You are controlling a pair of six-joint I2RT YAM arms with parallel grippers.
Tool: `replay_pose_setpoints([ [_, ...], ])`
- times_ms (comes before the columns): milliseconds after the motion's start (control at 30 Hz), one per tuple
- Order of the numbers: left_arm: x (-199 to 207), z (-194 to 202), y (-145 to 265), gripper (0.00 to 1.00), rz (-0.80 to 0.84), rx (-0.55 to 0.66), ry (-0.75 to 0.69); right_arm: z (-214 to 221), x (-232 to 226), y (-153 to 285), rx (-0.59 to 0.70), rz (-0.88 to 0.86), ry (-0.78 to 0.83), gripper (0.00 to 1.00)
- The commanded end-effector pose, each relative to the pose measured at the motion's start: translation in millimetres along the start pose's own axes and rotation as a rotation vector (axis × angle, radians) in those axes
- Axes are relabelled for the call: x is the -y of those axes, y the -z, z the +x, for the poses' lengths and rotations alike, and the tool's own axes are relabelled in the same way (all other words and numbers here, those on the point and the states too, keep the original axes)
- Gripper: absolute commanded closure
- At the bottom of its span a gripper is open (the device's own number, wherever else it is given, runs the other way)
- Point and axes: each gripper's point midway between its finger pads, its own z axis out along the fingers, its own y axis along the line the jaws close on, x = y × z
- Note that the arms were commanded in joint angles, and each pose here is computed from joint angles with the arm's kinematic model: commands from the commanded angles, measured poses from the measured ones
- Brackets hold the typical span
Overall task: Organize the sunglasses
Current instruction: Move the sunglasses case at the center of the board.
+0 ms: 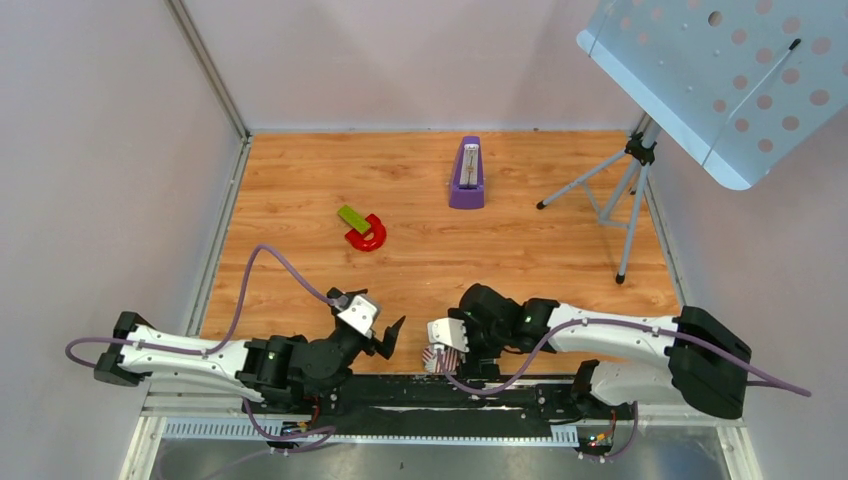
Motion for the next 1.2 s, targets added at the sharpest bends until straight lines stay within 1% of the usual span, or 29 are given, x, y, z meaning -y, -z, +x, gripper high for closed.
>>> replay_pose_setpoints([
  [0,-14.3,1.4,1.2,0.07,-0.059,0.014,0.007,-7.6,10.3,-4.2,-0.001,0.060,-0.008,0.14],
  [100,-18.1,0.0,2.7,0.06,-0.062,0.020,-0.004,-12.6,25.2,-0.4,0.004,0.103,-0.010,0.24],
  [233,-19.8,-1.4,3.7,0.06,-0.058,0.030,0.001,-9.3,53.5,8.8,0.028,0.139,-0.075,0.31],
  [300,-19.4,-1.3,3.4,0.06,-0.056,0.030,-0.003,-2.3,67.9,13.6,0.040,0.158,-0.078,0.34],
  [400,-16.8,-1.2,2.4,0.06,-0.052,0.026,0.001,16.0,92.6,22.3,0.038,0.225,-0.079,0.37],
  [533,-11.9,3.1,-1.5,0.05,-0.051,0.016,-0.001,33.7,106.1,30.5,0.033,0.263,-0.101,0.39],
  [567,-11.8,5.6,-3.7,0.05,-0.060,0.011,0.007,36.4,109.1,32.5,0.038,0.277,-0.114,0.37],
  [600,-11.5,9.6,-6.7,0.05,-0.065,0.000,0.012,38.0,111.7,35.0,0.047,0.290,-0.126,0.31],
  [667,-7.4,13.9,-14.9,0.05,-0.053,-0.029,0.040,38.6,110.0,41.2,0.048,0.295,-0.143,0.14],
  [767,-6.9,20.9,-30.8,0.05,-0.077,-0.113,0.054,28.7,106.7,63.7,0.044,0.288,-0.178,0.04],
  [867,-14.3,24.7,-51.1,0.05,-0.118,-0.216,0.071,14.3,122.5,106.7,0.065,0.377,-0.273,0.00],
  [967,-28.2,20.4,-76.7,0.05,-0.122,-0.304,0.114,5.8,145.9,154.8,0.118,0.500,-0.407,0.00],
  [1067,-45.8,3.3,-96.4,0.04,-0.136,-0.318,0.108,12.7,156.5,186.3,0.135,0.553,-0.527,0.00],
  [1167,-63.9,-10.0,-111.1,0.03,-0.141,-0.338,0.111,19.0,161.2,203.9,0.127,0.592,-0.592,0.00],
])
